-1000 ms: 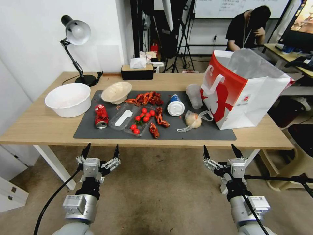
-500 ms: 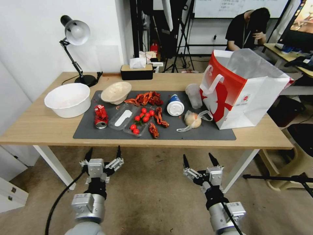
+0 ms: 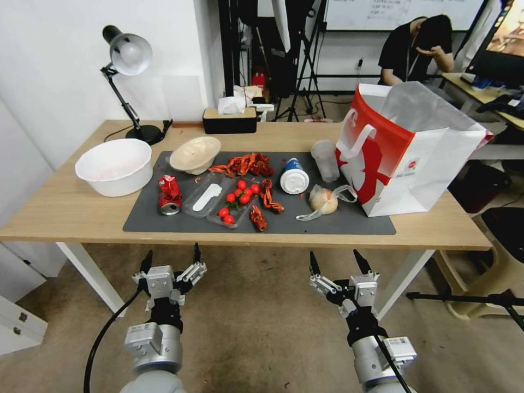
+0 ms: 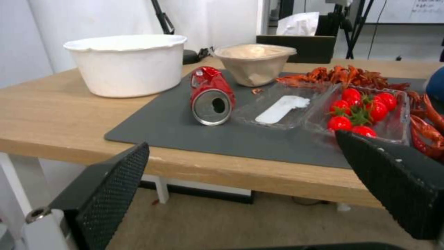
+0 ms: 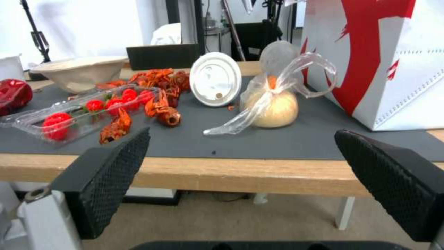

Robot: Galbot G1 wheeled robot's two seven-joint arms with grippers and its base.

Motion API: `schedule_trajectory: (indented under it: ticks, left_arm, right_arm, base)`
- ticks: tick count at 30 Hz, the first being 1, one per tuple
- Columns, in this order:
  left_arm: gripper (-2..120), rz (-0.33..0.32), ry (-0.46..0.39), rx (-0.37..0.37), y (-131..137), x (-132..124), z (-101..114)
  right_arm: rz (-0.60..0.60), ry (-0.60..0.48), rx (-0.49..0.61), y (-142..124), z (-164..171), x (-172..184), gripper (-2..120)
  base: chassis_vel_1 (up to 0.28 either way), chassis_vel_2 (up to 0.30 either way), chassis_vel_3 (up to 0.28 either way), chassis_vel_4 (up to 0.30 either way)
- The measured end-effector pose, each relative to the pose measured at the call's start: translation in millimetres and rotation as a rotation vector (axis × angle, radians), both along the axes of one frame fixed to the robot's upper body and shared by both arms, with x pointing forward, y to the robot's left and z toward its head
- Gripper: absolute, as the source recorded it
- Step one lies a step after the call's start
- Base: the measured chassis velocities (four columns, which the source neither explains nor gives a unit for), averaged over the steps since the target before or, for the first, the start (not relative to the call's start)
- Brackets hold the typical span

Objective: Pick up the trash from the table and place it into the takeout bag.

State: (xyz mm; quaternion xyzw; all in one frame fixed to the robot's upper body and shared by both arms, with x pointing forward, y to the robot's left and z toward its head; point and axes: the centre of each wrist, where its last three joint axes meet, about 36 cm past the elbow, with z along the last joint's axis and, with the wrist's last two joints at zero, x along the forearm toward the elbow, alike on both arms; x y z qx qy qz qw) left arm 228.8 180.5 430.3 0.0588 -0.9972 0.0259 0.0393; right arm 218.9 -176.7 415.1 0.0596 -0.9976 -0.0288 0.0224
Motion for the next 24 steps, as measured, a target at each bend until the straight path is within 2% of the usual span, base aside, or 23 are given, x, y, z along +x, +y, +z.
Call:
schedule_trajectory:
  ticks: [2,3,5,24]
  left_arm:
    - [100,0.005,-0.001,0.001,0.8,0.4,0.0]
    - [100,0.045,0.003,-0.016,-4.3,0.4,0.4]
    - [100,0.069,0.006,-0.023,-6.4,0.4,0.6]
    - [100,0.06,0.01,0.006,-3.6,-7.0,-5.1]
  right_arm:
    - [-0.004,-0.004,-0.003,-1.1,0.1,0.5,100]
    - [-0.006,-0.009,-0.005,-1.8,0.2,0.8,100]
    - [-0.008,-0.016,-0.007,-2.8,0.5,1.1,100]
    - [-0.007,-0.045,-0.017,-6.4,0.5,11.6,100]
  base:
    - [0.0,0.0,0.0,0.0]
    - [0.0,0.0,0.0,0.0]
    - [0.0,0.0,0.0,0.0]
    - [0.0,0.0,0.0,0.0]
